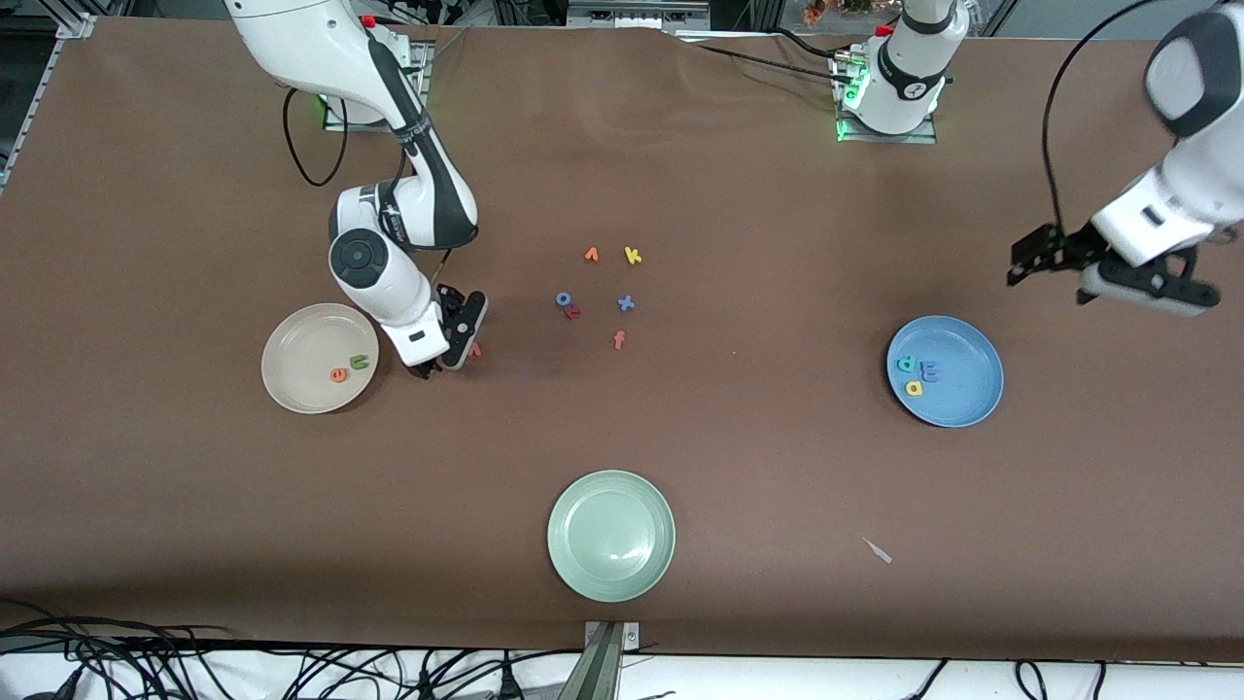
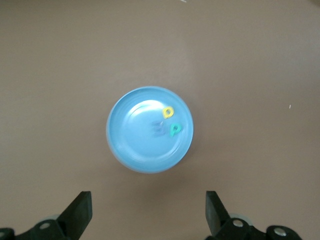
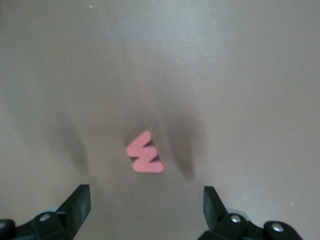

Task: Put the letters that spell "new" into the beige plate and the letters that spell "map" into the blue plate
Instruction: 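Raise the left gripper to rest while the right gripper reaches the w, then grasp the pink w with the right gripper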

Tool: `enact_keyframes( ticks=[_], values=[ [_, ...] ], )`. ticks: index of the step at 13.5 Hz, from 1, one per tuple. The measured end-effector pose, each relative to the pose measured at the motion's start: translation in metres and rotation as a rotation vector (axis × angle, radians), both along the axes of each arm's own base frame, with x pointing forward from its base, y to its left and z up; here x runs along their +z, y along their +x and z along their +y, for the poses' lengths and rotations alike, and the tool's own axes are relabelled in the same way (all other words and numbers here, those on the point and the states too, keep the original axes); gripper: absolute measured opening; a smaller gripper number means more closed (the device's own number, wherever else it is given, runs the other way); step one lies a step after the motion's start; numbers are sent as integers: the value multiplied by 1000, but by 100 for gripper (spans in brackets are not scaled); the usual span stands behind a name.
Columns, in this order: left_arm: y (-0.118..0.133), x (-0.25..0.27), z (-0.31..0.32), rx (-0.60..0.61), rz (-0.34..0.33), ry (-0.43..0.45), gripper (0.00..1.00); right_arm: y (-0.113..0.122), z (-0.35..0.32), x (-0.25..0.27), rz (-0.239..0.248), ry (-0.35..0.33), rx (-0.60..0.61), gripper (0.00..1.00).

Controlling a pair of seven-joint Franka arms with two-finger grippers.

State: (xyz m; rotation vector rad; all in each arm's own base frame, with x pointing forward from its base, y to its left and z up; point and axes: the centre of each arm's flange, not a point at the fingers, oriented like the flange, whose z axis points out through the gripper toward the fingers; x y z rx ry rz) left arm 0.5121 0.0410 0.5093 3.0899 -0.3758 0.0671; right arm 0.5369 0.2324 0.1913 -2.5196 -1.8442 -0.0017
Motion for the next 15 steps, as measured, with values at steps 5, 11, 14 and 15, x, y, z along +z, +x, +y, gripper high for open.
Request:
enact_keyframes(
  ticks=[5, 11, 14, 15],
  values=[
    [-32, 99, 0, 142, 64, 61, 100, 1, 8, -9, 1, -4, 33, 100],
    [-15, 131, -13, 230, 69, 73, 100, 3, 17, -16, 0, -6, 54, 88],
    [4, 125, -1, 260, 90, 37, 100, 6, 20, -18, -3, -7, 67, 81],
    [6, 123, 4, 269, 95, 26, 100, 6, 22, -18, -4, -6, 70, 75]
  ],
)
